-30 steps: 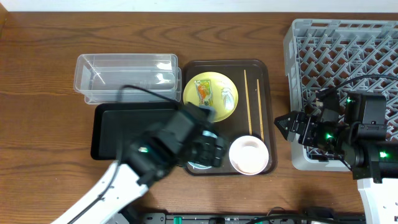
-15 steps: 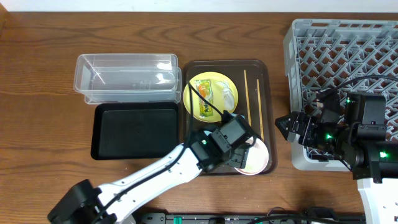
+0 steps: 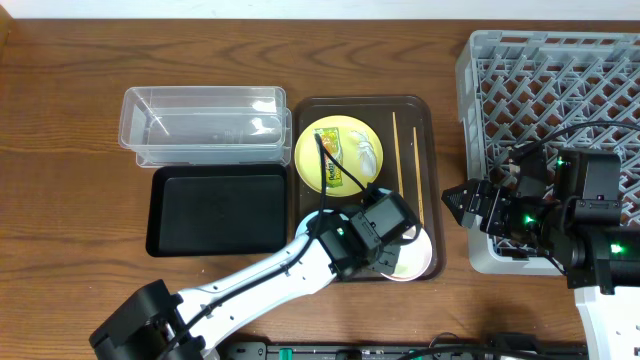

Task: Sort waste into correct bins and load items into the dishwasher rack
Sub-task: 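Move the left gripper to the white paper cup in the pink bowl and grasp it, then lift the cup and pass it to the right gripper at center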

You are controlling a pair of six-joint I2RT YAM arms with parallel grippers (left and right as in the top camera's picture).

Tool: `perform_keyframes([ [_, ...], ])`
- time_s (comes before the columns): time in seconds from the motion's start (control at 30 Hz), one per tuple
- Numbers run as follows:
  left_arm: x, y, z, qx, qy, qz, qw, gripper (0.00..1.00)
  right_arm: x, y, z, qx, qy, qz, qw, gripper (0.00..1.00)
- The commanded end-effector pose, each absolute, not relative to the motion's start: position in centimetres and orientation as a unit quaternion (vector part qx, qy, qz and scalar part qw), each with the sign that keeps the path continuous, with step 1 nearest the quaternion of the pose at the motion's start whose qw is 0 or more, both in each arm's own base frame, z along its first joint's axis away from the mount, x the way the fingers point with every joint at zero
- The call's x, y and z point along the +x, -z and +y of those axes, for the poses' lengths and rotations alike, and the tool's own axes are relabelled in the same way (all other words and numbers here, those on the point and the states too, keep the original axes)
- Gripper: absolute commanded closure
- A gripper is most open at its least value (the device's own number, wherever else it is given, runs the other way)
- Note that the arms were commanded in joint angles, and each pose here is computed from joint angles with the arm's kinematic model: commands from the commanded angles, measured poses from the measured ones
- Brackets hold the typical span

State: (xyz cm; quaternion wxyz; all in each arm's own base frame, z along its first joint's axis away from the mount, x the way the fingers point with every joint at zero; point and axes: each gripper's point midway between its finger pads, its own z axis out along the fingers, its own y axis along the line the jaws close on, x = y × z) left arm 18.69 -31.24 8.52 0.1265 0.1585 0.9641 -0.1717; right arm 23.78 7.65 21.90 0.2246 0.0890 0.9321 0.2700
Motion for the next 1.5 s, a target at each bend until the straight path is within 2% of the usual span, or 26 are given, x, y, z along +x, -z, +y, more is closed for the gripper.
perform_keyframes([
  [0.0,18.6,-8.7,-31.8,0.166,0.168,0.962,0.135,0.48,23.8,-22.6,8.0,0.084,-0.271,0.931,0.231,0.07],
  [0.13,18.5,-8.0,-31.6,0.166,0.162,0.964,0.130,0.50,23.8,-22.6,8.0,0.084,-0.271,0.931,0.231,0.07],
  [0.27,18.2,-7.6,-31.9,0.168,0.166,0.964,0.119,0.63,23.8,-22.6,8.0,0.084,-0.271,0.931,0.231,0.07],
  [0.5,18.3,-7.3,-31.9,0.172,0.161,0.965,0.119,0.73,23.8,-22.7,8.0,0.084,-0.271,0.930,0.232,0.05],
  [0.57,18.3,-7.1,-31.8,0.172,0.159,0.965,0.117,0.79,23.8,-22.7,8.0,0.083,-0.271,0.930,0.233,0.05],
  [0.63,18.3,-7.0,-31.8,0.172,0.159,0.965,0.116,0.93,23.8,-22.7,8.0,0.083,-0.271,0.930,0.233,0.05],
  [0.8,18.1,-8.1,-32.3,0.172,0.180,0.962,0.114,0.94,23.8,-22.7,8.0,0.083,-0.271,0.930,0.233,0.05],
  [1.0,19.5,-13.6,-31.5,0.149,0.245,0.947,0.147,0.94,23.9,-22.7,7.9,0.084,-0.270,0.930,0.235,0.07],
  [1.17,20.3,-21.2,-29.3,0.139,0.372,0.903,0.164,0.94,24.5,-23.9,9.0,0.059,-0.303,0.917,0.253,0.14],
  [1.33,20.0,-28.9,-25.3,0.149,0.511,0.828,0.176,0.94,23.8,-29.2,13.9,-0.104,-0.447,0.835,0.302,0.14],
  [1.47,19.2,-33.2,-22.1,0.151,0.583,0.776,0.189,0.94,21.9,-34.1,16.6,-0.217,-0.545,0.740,0.328,0.14],
])
